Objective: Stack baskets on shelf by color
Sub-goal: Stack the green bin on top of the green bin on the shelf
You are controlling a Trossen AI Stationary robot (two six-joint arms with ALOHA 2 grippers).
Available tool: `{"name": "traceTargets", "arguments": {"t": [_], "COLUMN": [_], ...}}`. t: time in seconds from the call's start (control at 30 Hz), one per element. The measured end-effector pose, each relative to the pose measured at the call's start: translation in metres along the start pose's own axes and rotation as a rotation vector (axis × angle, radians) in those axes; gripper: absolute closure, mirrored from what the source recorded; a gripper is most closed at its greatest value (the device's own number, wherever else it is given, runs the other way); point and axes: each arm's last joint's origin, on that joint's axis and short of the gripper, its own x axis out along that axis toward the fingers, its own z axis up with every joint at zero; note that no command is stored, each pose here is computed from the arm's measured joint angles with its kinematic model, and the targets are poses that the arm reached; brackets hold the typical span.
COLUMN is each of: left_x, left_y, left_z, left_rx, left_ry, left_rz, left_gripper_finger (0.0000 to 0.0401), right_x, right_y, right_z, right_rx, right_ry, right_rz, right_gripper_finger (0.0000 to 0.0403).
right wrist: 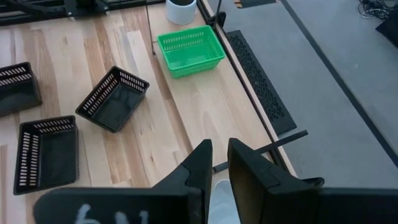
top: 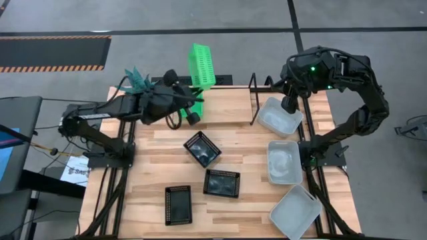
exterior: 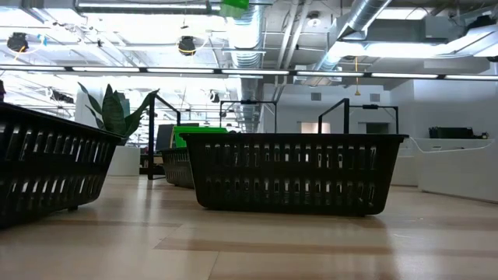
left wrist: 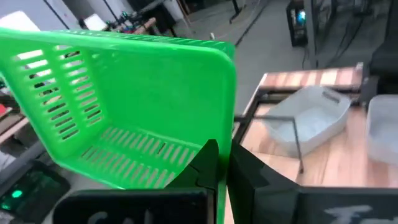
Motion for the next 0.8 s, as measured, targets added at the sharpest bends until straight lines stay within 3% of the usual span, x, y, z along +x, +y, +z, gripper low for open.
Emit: {"name": "traceTargets", "arguments": {"t": [0.4,0.63,0.8], "left_x": [0.058,0.095,0.109], "left_y": [-0.016,-0.028,-0.023], "left_z": [-0.026,-0.055,-0.078], "left_rx": [0.270,0.541,0.464], "left_ry": [0.160,0.329,0.507], "left_rz": [-0.105,-0.160,-0.136], "left_gripper_finger": [0.0401,0.0401,0.0401], "right_x": [0.006,0.006,0.006], "right_y": [0.001,0.001,0.001], "right_z": [0.003,0.003,0.003], "right_rx": [0.078,0.134,0.157], "right_ry": [0.012,0.012,0.012], "right_rz": [-0.005,-0.007,-0.008], "right_gripper_finger": [0.0325,0.0325,0.0325]}}
